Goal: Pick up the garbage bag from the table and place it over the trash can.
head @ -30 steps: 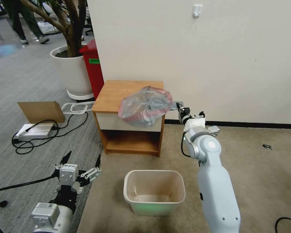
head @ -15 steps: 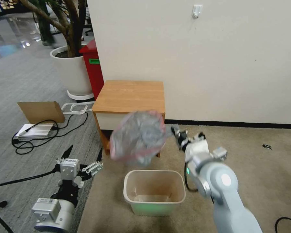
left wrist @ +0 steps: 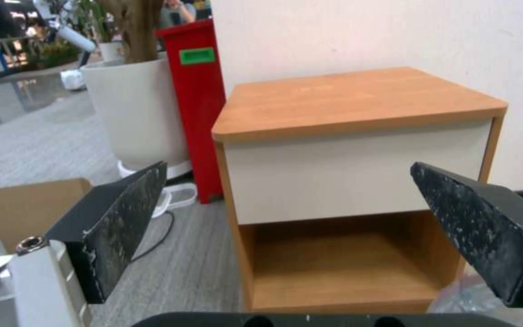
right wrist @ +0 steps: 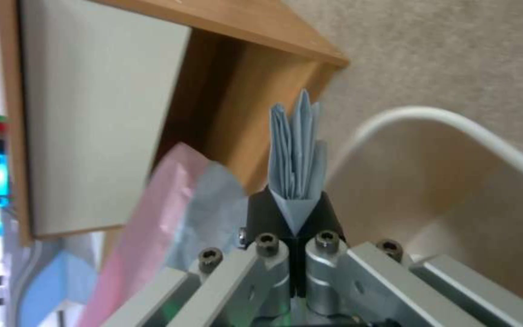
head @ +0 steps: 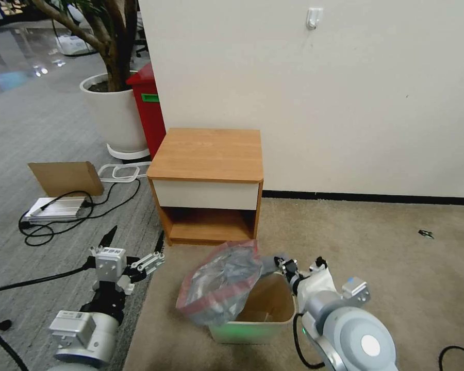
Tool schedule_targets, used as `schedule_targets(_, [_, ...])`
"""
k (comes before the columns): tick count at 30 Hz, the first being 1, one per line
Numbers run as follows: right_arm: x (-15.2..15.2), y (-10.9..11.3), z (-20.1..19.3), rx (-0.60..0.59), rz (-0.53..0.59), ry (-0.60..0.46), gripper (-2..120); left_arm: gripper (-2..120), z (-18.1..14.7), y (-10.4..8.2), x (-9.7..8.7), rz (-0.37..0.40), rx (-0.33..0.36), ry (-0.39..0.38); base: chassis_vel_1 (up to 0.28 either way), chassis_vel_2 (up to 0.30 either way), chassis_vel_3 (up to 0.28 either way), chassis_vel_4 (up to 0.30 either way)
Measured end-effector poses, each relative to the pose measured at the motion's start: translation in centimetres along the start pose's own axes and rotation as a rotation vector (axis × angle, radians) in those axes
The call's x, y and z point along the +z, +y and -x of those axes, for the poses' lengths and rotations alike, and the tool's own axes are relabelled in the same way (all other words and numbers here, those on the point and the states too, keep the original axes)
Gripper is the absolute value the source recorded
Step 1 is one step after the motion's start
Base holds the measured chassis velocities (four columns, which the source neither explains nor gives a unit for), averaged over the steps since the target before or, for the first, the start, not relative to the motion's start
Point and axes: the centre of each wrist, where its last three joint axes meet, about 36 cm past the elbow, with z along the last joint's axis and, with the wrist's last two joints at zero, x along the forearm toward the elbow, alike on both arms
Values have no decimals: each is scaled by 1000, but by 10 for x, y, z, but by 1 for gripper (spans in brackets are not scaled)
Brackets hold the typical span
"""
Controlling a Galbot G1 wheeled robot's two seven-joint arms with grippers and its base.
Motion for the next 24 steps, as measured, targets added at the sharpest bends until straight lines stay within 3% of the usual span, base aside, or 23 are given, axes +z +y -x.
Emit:
schedule_targets(11, [14,-8,-1,85,-34,46,0,100,4,-2,-2,-11,5,-21,0,0,0,0])
schedule_targets(24, [19,-4,-18,148,-56,67,47,100,7,-7,-3,-10,25,-34,0,0,0,0])
